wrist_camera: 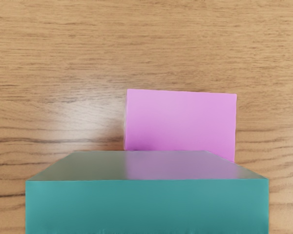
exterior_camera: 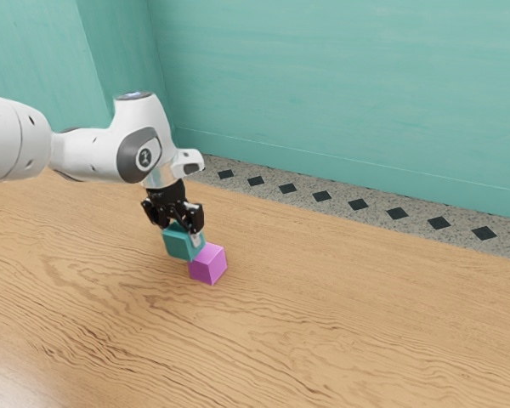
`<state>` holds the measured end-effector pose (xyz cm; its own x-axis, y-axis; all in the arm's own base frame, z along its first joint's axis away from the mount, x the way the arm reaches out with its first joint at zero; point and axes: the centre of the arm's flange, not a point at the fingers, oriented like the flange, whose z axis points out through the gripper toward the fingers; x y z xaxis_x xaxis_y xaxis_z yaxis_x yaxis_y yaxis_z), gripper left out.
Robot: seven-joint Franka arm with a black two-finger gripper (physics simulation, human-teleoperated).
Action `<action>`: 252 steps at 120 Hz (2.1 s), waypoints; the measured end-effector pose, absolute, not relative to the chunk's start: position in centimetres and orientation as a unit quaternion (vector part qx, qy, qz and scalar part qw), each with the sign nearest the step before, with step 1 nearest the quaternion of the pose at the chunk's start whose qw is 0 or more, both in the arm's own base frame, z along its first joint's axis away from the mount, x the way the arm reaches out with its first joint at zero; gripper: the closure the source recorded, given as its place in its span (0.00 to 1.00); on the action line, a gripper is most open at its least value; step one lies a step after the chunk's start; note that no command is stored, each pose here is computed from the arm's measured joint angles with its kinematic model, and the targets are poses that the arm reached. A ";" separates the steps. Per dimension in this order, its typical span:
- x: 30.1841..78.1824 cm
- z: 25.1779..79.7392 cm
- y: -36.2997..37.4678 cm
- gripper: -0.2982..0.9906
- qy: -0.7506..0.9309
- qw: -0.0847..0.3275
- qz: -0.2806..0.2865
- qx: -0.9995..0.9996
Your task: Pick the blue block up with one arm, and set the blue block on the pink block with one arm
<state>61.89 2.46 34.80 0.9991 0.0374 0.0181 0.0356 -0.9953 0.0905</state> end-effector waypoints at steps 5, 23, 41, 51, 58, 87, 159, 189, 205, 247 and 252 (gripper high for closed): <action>62.1 34.4 2.4 0.45 0.017 0.046 0.012 0.999; 62.8 34.6 2.0 0.45 0.008 0.049 0.026 0.998; 63.6 35.2 1.3 0.45 0.000 0.056 0.034 0.998; 63.8 35.1 0.3 0.45 -0.002 0.065 0.031 0.997; 63.9 34.8 0.0 0.45 0.000 0.068 0.026 0.997; 64.1 34.8 0.9 0.45 -0.001 0.050 -0.011 0.999; 64.7 34.1 1.1 0.45 0.000 0.033 -0.014 0.999; 65.4 34.1 1.1 0.45 0.006 0.033 0.003 0.999; 65.4 34.5 0.8 0.45 0.009 0.034 0.008 0.999; 64.5 34.3 0.6 0.45 0.020 0.041 0.003 0.999; 64.3 34.2 0.6 0.45 0.020 0.041 0.002 0.999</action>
<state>64.30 0.57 34.25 0.9992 0.0406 0.0026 0.0403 -0.9958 0.0818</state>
